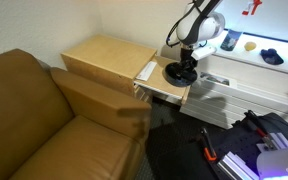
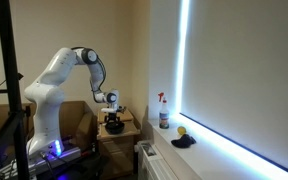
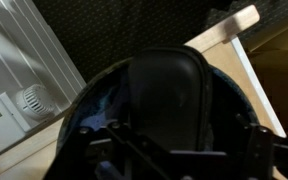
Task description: Move the eyeglass case from the bowl to the nightstand
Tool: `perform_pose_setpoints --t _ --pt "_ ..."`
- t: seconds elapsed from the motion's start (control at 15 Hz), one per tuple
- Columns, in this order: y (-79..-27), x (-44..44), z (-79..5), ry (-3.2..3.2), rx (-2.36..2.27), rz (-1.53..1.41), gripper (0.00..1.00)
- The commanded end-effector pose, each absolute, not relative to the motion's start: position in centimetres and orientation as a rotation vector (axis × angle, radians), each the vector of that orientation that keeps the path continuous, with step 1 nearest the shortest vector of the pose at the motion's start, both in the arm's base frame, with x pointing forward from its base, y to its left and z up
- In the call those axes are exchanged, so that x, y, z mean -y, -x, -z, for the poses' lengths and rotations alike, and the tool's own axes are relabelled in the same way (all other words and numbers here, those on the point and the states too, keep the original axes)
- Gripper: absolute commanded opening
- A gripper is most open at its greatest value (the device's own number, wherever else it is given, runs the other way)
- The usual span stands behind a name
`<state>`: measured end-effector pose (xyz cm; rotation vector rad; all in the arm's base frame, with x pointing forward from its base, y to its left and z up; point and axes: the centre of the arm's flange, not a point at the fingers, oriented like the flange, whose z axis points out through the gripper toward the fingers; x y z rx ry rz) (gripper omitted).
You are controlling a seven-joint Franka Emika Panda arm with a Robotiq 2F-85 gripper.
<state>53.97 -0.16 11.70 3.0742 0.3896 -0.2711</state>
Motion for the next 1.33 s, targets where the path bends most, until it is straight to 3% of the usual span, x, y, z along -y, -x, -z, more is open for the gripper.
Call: perform_pose_setpoints --t 0.0,0.2,0.47,0.93,1.2,1.27 --pt "-54.3 0.0 -10.5 -3.093 -0.380 0.285 0.60" --pt "-54.2 0.1 -10.5 -3.092 -0.369 0.292 0.38" --pt "-53.5 0.7 -12.4 -3.089 -0.329 0.277 0.29" --pt "-52.0 1.6 -22.6 -3.068 -0.380 0.137 0.28" --pt "-54.3 -2.0 -30.8 -3.020 -0.610 -0.081 0.28" --pt "-54.9 -0.5 -27.7 -3.034 -0.511 -0.054 0.53"
